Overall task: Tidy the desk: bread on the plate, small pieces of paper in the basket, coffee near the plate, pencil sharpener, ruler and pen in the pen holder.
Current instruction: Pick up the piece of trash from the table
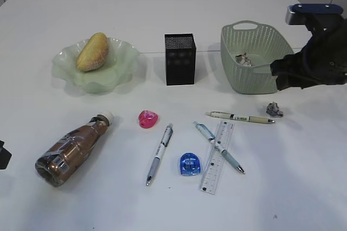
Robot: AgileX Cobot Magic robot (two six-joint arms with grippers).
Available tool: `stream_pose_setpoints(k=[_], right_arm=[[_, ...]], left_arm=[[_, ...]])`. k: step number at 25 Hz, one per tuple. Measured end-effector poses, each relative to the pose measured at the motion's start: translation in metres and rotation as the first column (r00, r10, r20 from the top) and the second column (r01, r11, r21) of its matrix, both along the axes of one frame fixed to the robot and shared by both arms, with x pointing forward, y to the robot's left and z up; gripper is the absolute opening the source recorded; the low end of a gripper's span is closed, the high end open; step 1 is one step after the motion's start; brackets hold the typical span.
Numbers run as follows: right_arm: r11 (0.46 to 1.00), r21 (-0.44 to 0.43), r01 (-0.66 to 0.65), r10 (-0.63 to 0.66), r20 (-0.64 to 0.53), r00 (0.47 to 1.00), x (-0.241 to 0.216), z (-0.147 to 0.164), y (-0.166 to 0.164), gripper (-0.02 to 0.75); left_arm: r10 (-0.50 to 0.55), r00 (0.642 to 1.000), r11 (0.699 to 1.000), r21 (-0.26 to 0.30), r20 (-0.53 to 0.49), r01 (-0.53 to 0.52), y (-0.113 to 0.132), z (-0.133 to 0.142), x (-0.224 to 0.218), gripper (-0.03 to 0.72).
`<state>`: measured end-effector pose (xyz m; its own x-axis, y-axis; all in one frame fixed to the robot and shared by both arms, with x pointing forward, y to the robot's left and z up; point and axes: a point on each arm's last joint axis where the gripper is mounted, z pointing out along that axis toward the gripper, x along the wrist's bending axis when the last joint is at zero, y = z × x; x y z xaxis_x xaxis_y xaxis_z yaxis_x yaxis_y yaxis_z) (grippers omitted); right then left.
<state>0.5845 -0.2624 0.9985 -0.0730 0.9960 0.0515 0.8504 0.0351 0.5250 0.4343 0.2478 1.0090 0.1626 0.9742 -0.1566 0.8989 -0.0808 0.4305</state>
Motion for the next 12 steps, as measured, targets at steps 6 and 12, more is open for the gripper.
stream_pose_setpoints(k=[6,12], right_arm=[[1.000,0.000,0.005,-0.005,0.030,1.000,0.004,-0.013,0.000,0.412],[1.000,-0.003,0.014,-0.014,0.111,0.994,-0.006,-0.044,-0.002,0.412]], left_arm=[[0.000,1.000,1.000,0.000,0.000,0.000,0.000,0.000,0.000,0.195],[0.000,1.000,1.000,0.000,0.000,0.000,0.000,0.000,0.000,0.195]])
